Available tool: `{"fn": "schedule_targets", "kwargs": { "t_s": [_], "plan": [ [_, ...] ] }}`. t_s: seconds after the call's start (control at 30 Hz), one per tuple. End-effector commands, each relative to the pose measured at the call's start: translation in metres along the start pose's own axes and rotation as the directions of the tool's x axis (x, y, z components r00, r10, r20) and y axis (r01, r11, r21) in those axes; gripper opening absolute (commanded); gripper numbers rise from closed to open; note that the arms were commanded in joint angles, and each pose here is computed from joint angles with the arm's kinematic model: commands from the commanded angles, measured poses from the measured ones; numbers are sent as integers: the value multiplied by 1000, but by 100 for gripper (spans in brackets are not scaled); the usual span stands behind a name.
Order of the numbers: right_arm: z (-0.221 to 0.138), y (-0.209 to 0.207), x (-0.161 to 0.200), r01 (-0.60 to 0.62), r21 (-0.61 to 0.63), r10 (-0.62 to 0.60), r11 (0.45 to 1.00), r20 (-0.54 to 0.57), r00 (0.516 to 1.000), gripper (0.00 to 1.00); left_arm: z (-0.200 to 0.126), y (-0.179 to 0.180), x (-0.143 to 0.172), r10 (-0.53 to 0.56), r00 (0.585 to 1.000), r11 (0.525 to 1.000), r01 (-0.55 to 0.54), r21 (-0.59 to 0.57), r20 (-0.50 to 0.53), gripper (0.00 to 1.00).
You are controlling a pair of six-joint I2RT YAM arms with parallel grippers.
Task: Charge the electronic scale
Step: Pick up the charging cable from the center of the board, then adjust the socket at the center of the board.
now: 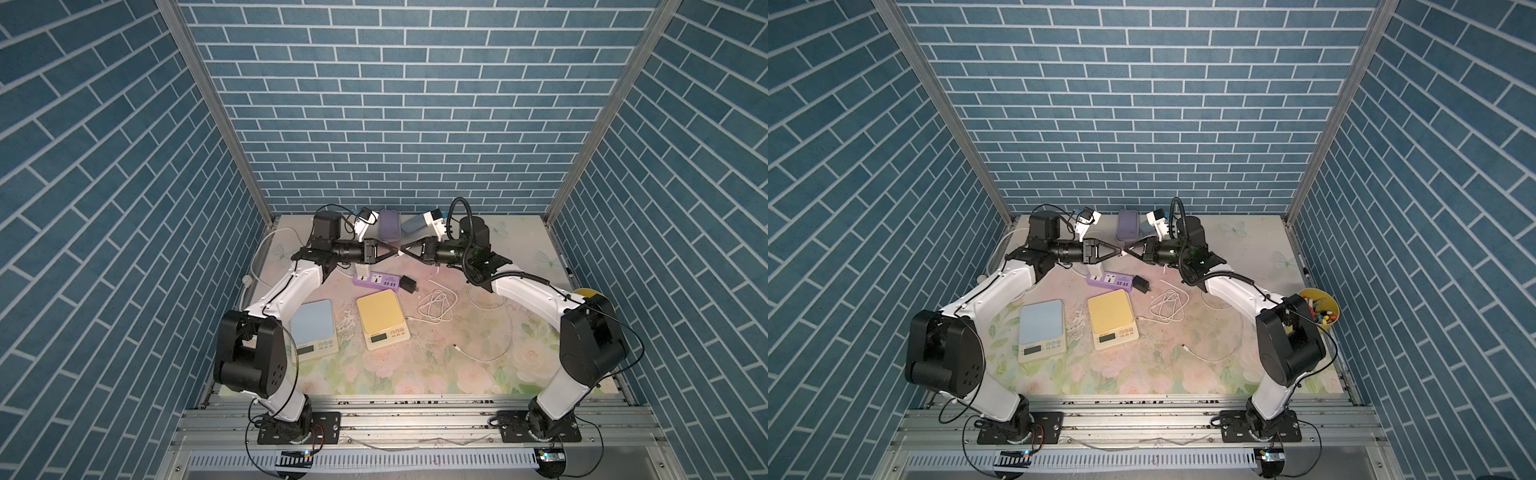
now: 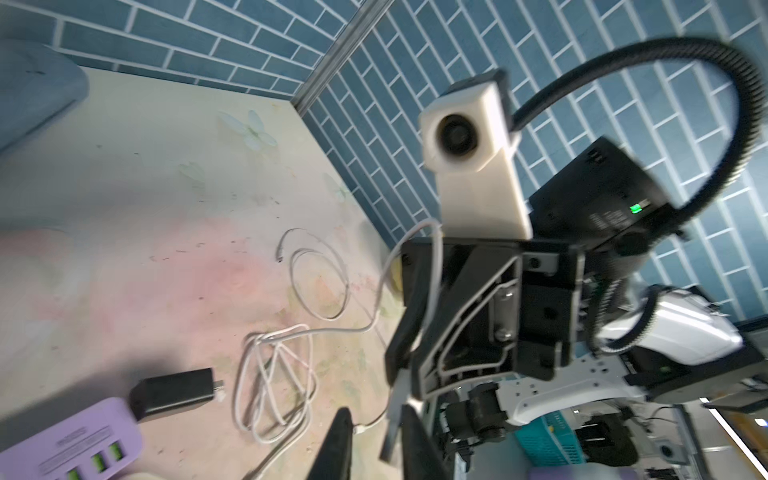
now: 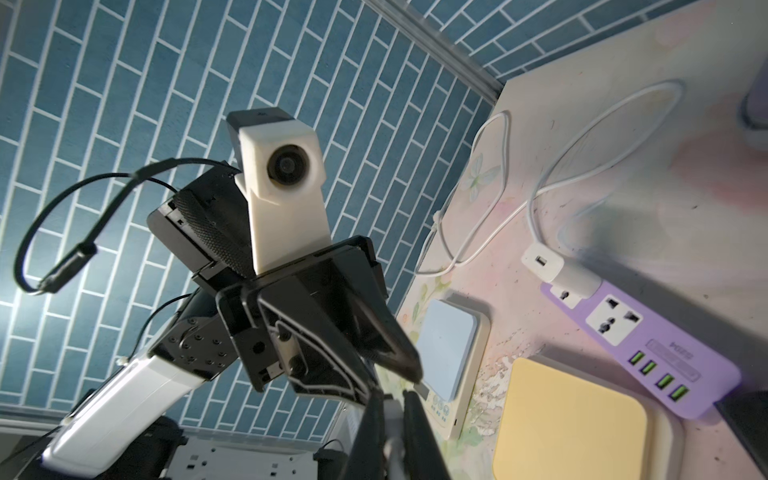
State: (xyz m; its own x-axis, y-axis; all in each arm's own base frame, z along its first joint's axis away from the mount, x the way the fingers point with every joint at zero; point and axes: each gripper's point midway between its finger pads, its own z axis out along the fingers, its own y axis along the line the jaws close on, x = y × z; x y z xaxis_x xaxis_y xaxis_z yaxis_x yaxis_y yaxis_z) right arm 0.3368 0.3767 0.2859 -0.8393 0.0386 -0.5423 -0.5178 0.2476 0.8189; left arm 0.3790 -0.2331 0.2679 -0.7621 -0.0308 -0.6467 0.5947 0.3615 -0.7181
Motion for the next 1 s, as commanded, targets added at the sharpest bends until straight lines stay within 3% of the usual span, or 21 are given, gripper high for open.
{"fn": "schedule_targets", "kwargs": {
  "t_s": [0.0,0.13,0.23,0.3,0.47,0.63,0.73,0.97],
  "plan": [
    [-3,1,13,156,172,-140,973,-100,985,0,-27,34,-13,15,999,978,-5,-210,44,51],
    [2,-36,10,203,424,-158,883,-140,978,0,-90,94,-22,-53,990,863,112,-493,132,52],
    [19,-56,10,226,504,-165,834,-163,973,0,-126,152,-19,-157,962,765,262,-589,224,48],
    [32,-62,14,252,517,-179,818,-188,966,0,-134,183,-16,-198,950,721,308,-621,242,44],
    [52,-84,31,291,541,-172,789,-261,950,0,-109,241,-8,-300,934,692,352,-631,192,36],
    [54,-122,61,299,585,-104,754,-343,934,0,-79,279,12,-367,928,627,293,-722,58,35],
    [54,-135,71,302,598,-76,742,-372,925,0,-69,290,36,-441,898,557,273,-784,0,33],
    [57,-147,85,311,590,-49,745,-417,908,0,-66,287,97,-519,854,471,252,-845,-34,34]
  ]
}}
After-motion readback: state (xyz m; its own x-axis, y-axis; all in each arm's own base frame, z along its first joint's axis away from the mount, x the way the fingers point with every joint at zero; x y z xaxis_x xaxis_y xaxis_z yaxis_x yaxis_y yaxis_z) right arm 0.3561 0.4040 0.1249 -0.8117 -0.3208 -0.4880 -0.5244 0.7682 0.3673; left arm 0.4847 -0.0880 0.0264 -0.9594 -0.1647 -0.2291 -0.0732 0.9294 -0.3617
